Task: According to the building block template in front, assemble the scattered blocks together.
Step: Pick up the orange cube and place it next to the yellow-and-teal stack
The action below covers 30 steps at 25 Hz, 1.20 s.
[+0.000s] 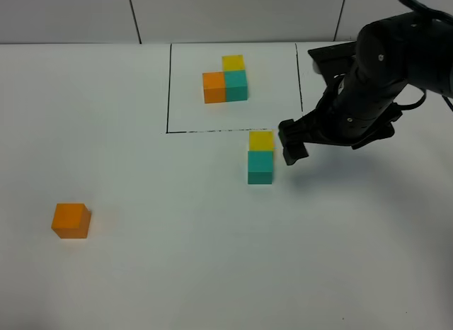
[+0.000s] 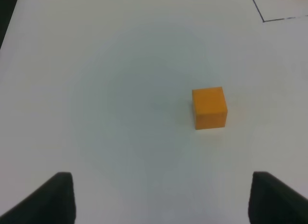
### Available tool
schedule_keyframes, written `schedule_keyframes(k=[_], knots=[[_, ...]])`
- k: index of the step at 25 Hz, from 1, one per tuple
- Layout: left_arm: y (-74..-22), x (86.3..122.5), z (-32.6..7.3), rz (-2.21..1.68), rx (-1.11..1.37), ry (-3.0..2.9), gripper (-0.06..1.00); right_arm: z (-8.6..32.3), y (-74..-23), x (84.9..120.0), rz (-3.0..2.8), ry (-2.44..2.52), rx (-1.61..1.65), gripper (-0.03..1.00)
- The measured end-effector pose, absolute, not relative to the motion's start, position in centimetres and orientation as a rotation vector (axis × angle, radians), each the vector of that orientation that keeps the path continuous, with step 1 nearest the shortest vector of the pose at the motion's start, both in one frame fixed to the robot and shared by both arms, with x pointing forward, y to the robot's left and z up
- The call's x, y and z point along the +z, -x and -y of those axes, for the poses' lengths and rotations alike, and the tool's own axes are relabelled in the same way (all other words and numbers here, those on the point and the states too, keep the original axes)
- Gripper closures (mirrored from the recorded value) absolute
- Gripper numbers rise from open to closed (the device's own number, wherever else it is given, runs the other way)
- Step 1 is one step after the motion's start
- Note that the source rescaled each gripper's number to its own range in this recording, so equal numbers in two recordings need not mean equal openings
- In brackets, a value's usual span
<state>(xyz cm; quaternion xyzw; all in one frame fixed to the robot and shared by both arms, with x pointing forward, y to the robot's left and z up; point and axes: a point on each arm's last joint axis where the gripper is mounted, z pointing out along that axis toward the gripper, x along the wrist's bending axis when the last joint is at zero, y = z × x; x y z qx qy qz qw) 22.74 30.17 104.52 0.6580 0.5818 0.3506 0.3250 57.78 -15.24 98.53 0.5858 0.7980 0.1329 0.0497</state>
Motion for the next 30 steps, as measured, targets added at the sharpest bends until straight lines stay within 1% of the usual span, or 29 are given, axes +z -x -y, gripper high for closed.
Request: schedule_keyframes(k=[4, 8, 10, 14, 20, 30], knots=[[-22.7, 104.5, -30.2, -1.525, 0.919, -1.725, 0.22, 19.6, -59.3, 99.2, -2.323, -1.856, 0.434, -0.03], [-22.7, 104.5, -30.2, -1.525, 0.919, -1.725, 0.22, 24.5, -60.1, 100.9, -2.184, -1.906, 0.475, -0.03], [-22.7, 104.5, -30.2, -1.525, 0.919, -1.725, 0.22, 26.6, -60.0, 101.9, -2.126, -1.923, 0.485, -0.03], [-22.7, 104.5, -30.2, -1.525, 0.919, -1.725, 0.22, 29.2, -58.6, 103.5, -2.047, -1.939, 0.509, -0.03], [-22.7, 104.5, -30.2, -1.525, 0.919, -1.725, 0.22, 30.8, -54.7, 103.7, -1.981, -1.975, 0.52, -0.03], [-22.7, 104.5, -30.2, -1.525, 0.919, -1.725, 0.22, 30.4, -47.2, 105.8, -1.901, -1.894, 0.618, -0.03]])
